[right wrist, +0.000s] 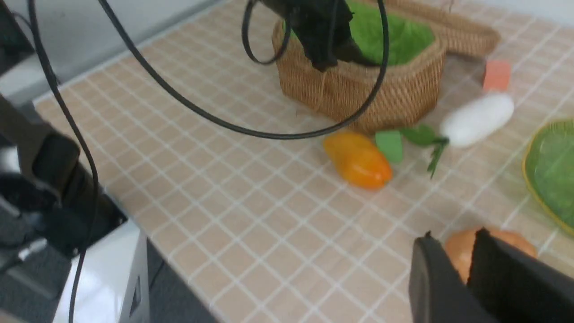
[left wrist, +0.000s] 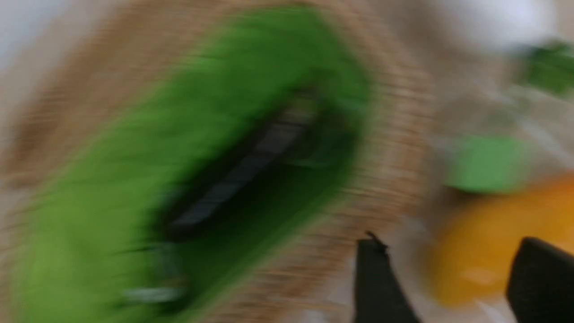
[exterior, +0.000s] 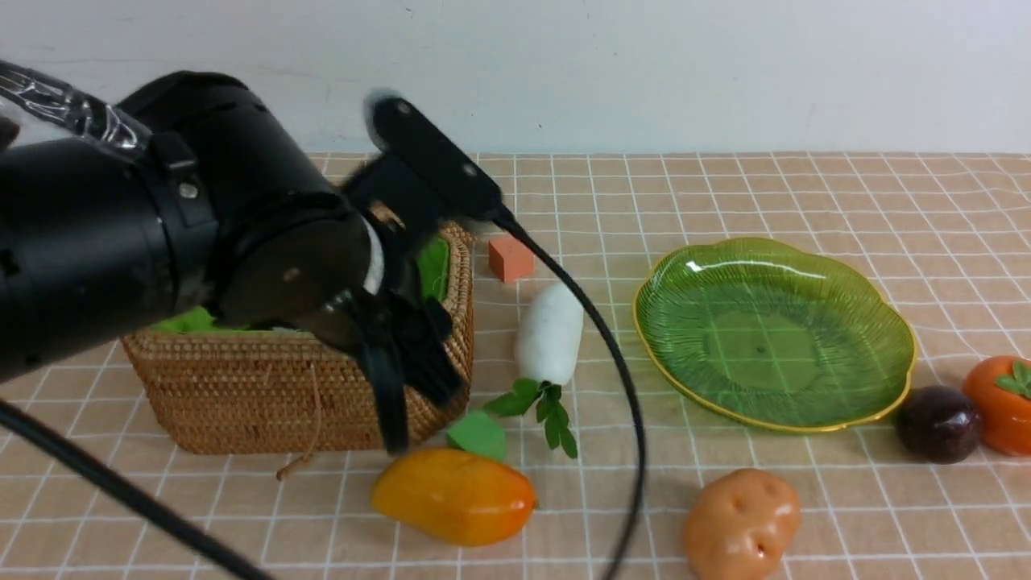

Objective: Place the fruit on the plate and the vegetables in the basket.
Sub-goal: Grab the mango with your left arm and place it on the right plate

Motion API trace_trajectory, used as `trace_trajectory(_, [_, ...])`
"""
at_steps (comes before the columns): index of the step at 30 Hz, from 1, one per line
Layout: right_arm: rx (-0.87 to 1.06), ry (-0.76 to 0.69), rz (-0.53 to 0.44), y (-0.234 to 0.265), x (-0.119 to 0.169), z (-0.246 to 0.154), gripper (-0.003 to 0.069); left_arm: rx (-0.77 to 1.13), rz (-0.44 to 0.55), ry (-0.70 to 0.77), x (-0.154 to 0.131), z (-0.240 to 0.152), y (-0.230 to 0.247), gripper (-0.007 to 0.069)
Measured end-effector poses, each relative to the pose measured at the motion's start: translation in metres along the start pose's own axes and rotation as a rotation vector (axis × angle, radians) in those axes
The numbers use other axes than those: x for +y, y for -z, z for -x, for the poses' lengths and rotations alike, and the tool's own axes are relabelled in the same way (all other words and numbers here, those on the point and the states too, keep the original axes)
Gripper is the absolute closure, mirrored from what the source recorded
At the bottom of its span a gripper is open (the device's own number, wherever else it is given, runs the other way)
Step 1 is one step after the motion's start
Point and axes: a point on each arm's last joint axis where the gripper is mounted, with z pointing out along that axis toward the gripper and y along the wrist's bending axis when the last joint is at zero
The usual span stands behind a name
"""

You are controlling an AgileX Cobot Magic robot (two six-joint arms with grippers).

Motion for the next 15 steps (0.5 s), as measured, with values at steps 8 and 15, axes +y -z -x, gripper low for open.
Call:
trace_trajectory(8, [0.126,-0.006,-0.002,-0.006,-0.002,-0.014,0.0512,0.119,-0.358,-0.49,-0.068,-0.006,-0.02,0.039])
trace_trajectory(15, [0.155,-0.013,-0.006,-0.012,-0.004,-0.019,0.051,0.084,-0.232,-0.674,-0.073,0.002,-0.072,0.0104])
